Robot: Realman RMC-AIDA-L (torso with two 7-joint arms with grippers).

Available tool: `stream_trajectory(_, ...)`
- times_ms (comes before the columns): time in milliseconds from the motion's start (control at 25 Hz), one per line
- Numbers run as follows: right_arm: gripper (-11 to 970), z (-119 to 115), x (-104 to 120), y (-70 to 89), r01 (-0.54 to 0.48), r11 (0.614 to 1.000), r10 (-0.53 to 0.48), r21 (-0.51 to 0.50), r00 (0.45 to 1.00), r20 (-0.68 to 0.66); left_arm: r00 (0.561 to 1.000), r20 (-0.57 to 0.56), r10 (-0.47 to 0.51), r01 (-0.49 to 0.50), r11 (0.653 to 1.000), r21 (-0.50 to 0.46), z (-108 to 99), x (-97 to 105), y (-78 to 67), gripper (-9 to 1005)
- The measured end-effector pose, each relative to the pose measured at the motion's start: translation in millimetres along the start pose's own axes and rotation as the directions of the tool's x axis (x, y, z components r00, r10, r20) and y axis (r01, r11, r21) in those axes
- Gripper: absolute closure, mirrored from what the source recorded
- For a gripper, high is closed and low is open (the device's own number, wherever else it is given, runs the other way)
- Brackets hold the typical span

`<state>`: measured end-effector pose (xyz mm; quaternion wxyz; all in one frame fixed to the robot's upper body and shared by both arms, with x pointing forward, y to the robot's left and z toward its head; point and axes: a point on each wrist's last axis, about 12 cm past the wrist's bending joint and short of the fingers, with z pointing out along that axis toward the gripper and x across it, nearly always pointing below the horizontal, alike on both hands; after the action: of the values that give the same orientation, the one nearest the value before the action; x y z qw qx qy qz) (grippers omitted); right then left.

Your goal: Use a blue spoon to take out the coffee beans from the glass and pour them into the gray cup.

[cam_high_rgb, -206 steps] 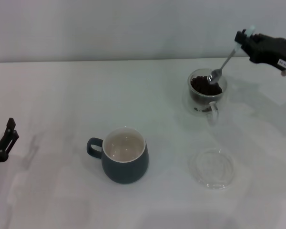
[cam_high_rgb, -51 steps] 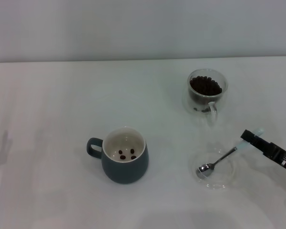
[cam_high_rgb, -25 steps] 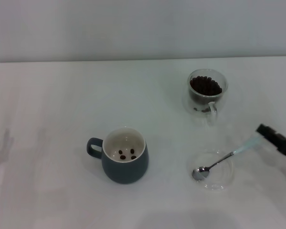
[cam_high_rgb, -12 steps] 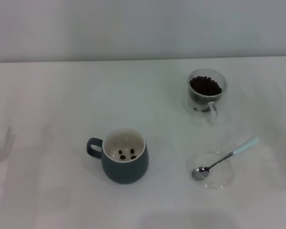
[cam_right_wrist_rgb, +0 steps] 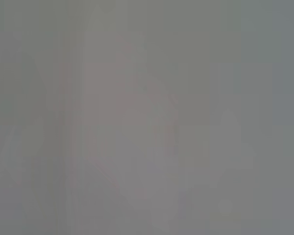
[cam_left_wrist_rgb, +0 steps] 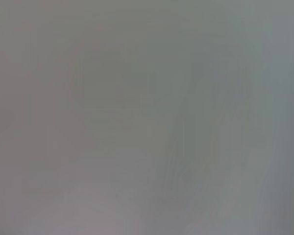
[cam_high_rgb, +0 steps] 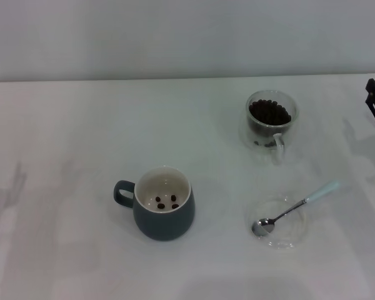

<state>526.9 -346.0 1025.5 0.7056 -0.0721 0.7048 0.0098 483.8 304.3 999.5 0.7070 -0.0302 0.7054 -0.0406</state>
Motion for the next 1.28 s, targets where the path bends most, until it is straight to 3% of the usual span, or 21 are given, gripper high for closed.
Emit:
stream_trajectory(120,586,1.6,-0.2,1.4,-0.011,1.0,0.011,0.007,1.0,0.001,1.0,0.001,0.001,-0.001,1.0,0.001,0.3,-0.2,0.0,128)
stream_trajectory(200,346,0.8,0.4,2.4,-0.013,1.0,0.013,0.006,1.0,0.001,1.0,0.0,0.003,-0.003,1.0,0.0,0.3,-0.2,0.4,128)
stream_trajectory(400,119,-5.2,5.6,2.7,-0.069,0.997,0.069,0.032,0.997,-0.015,1.0,0.004,0.001,-0.001,1.0,-0.004,1.3,-0.9,0.6,127)
stream_trajectory(1280,109,-15.0,16.4,11.7,-0.128,0.991,0.13,0.038,0.99,-0.061,1.0,0.004,-0.011,0.011,1.0,-0.004,2.1,-0.6,-1.6,129)
